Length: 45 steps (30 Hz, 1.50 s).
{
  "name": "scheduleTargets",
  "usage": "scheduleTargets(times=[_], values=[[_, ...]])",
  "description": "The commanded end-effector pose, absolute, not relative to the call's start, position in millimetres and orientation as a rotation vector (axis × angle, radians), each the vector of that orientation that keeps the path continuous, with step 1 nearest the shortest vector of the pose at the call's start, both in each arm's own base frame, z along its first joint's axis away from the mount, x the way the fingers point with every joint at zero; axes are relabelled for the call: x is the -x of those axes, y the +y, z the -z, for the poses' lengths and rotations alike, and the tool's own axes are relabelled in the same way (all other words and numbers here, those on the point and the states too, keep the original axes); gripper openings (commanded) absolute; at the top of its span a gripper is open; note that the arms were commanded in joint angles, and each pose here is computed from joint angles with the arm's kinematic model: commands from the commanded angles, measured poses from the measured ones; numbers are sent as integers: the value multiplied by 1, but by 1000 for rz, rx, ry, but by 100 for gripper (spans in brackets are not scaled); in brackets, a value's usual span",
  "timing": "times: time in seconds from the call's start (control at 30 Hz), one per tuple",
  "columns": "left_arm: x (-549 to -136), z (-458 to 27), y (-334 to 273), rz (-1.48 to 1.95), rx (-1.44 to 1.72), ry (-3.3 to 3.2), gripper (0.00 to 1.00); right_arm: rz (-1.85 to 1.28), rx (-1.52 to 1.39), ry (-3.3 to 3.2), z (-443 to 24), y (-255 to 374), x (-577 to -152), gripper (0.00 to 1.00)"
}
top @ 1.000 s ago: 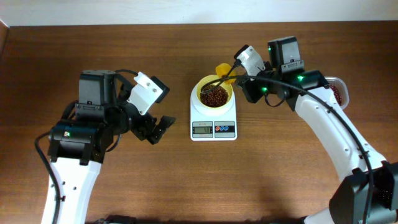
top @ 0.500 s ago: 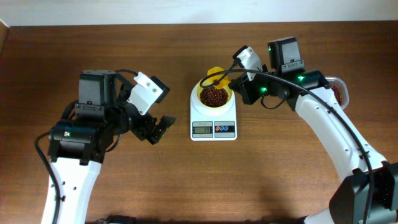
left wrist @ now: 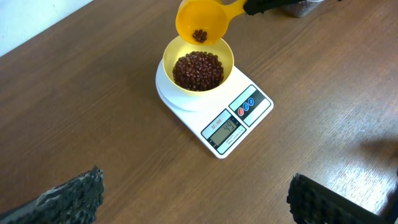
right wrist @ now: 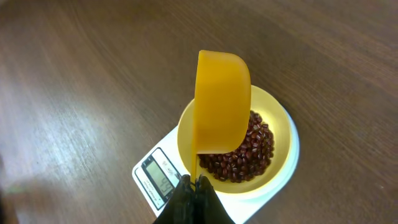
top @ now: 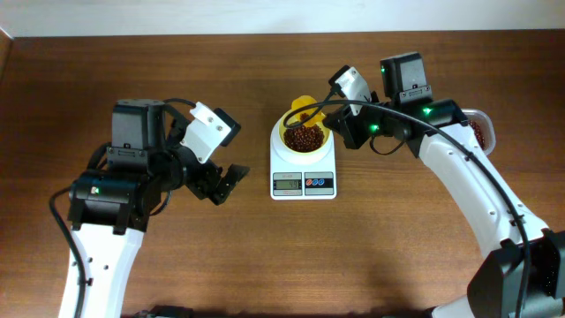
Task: Scoop item into bowl and weigh 50g on scale
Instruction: 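Hold the tilted yellow scoop over the bowl, trickling beans in with right gripper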
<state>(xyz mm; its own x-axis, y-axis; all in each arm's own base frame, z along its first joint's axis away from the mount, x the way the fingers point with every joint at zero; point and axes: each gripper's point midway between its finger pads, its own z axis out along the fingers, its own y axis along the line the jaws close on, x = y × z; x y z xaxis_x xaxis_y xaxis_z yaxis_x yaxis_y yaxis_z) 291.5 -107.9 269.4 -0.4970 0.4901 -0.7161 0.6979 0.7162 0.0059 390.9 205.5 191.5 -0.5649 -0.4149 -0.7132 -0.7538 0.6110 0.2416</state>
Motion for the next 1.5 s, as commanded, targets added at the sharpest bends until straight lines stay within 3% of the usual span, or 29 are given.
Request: scheduleTargets(times=[0.0, 1.47], values=[[-293, -277, -106, 349, -904, 2174, 99, -551, 976, 2204, -189, 194, -399, 4], [-293, -277, -106, 349, -904, 2173, 99, -582, 1001, 2156, -193, 209, -400, 4]])
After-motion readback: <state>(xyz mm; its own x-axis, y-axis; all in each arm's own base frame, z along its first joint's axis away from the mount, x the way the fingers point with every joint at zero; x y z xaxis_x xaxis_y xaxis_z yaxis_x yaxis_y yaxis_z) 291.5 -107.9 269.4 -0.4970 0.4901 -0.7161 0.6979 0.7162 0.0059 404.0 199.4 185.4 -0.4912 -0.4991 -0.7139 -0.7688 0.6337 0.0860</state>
